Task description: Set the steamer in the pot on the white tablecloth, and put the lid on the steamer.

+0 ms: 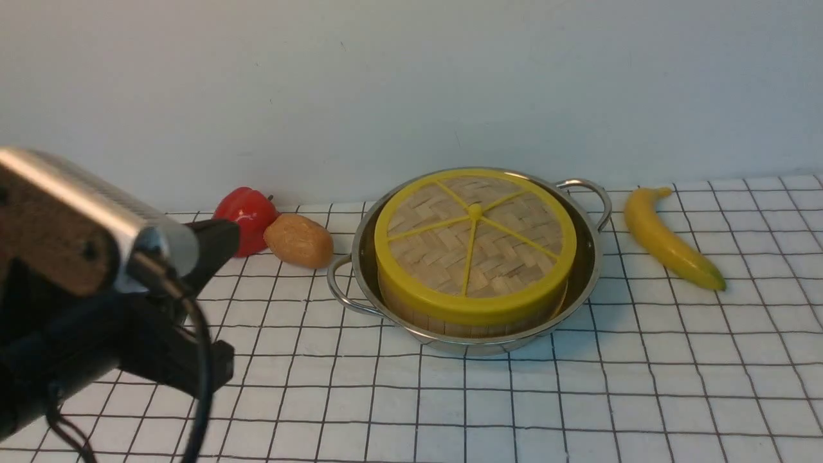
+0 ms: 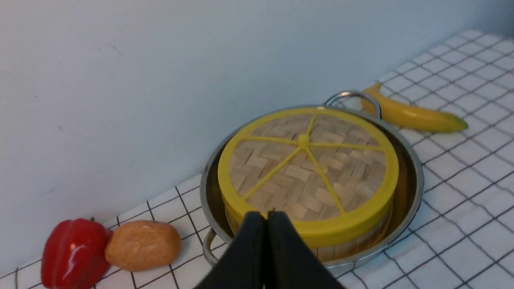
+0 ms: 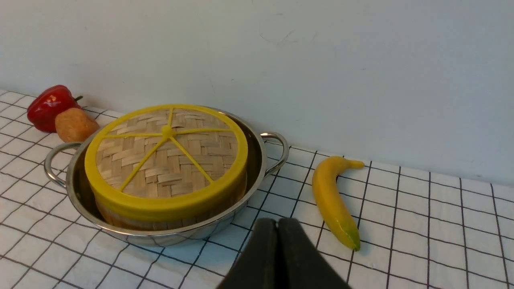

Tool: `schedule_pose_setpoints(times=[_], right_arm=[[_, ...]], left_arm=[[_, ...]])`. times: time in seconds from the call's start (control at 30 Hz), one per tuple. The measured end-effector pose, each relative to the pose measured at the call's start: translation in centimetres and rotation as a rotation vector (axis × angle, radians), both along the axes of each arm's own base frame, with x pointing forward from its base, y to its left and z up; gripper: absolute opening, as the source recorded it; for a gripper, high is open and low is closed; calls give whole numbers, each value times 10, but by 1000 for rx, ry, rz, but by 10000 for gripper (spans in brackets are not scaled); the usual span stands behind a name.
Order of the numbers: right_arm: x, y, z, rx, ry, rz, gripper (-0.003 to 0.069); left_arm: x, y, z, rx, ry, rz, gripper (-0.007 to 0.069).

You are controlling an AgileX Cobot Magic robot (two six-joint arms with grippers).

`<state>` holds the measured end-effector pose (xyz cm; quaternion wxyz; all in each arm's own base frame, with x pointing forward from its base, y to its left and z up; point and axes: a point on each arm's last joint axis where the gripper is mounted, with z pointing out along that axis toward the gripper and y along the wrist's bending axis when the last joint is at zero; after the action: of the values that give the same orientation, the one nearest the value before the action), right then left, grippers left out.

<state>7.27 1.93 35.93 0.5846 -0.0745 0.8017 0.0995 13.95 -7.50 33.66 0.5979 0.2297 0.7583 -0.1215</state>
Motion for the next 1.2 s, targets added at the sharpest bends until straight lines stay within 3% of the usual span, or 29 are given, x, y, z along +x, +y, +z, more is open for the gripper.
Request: schedule_pose_setpoints(times=[0.13, 0.43, 0.6, 0.73, 0.83, 0.93, 1.2], right_arm=[[-1, 2, 0, 30, 11, 11, -1], [-1, 3, 0, 45, 16, 17, 7], [-1, 3, 0, 45, 17, 17, 16], [-1, 3, 0, 56, 20, 22, 27], [-1, 4, 0, 74, 25, 28, 35], [-2, 5, 0, 88, 29, 34, 41], [-2, 6, 0, 99, 33, 38, 56]], left_arm=[[-16, 9, 8, -67, -43, 8, -19], [-18, 10, 8, -66, -44, 8, -8], [-16, 12, 1, 56, -69, 10, 1], [-19, 38, -28, 108, -13, 177, 11], [-31, 60, -62, 76, 49, 347, 12], [-47, 71, -95, 42, 43, 439, 21], [-75, 75, -140, -10, -117, 480, 33]])
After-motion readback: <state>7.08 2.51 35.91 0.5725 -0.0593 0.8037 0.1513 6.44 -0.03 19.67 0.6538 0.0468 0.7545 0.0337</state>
